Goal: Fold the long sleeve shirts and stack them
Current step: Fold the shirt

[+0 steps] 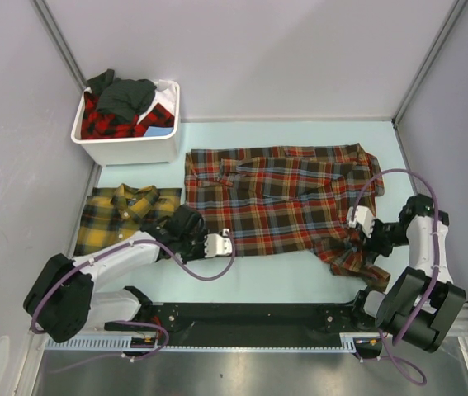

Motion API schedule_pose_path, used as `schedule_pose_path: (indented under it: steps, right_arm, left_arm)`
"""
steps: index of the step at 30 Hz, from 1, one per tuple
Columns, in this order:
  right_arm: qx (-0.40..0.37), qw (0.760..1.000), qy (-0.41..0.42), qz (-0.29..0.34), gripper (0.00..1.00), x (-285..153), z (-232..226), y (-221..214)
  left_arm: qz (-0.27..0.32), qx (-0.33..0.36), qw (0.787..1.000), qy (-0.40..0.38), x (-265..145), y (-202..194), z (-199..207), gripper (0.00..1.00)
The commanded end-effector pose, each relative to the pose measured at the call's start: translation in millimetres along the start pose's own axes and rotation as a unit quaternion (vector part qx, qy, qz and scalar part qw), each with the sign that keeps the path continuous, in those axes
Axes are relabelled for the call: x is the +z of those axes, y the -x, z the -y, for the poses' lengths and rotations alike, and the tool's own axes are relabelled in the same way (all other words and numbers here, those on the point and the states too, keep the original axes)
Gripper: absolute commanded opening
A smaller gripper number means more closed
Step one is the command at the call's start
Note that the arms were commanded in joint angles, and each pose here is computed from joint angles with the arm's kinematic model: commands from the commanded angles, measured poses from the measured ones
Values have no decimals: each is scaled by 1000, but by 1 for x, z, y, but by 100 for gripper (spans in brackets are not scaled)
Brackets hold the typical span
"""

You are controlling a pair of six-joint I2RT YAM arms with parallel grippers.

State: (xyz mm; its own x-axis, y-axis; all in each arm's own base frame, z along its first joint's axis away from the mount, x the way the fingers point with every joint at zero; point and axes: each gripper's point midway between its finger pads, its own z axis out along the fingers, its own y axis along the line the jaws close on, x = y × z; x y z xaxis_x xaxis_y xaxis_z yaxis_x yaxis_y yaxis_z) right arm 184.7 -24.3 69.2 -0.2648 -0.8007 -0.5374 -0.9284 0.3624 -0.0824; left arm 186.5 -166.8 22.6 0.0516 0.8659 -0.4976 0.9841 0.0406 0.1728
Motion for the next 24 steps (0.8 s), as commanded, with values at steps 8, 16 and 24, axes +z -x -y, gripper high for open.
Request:
schedule_pose_path:
  steps: [8,16,24]
  right_arm:
    - [-2,995,-78,54,0,-55,71,63]
    - [-55,992,-97,58,0,-46,145,117]
    - [-102,988,-102,51,0,-28,226,158]
  left_arm:
    - [65,-79,992,68,-49,42,-74,0]
    - [60,-99,986,123,-57,51,-151,0]
    - [50,-124,978,161,-56,49,-227,0]
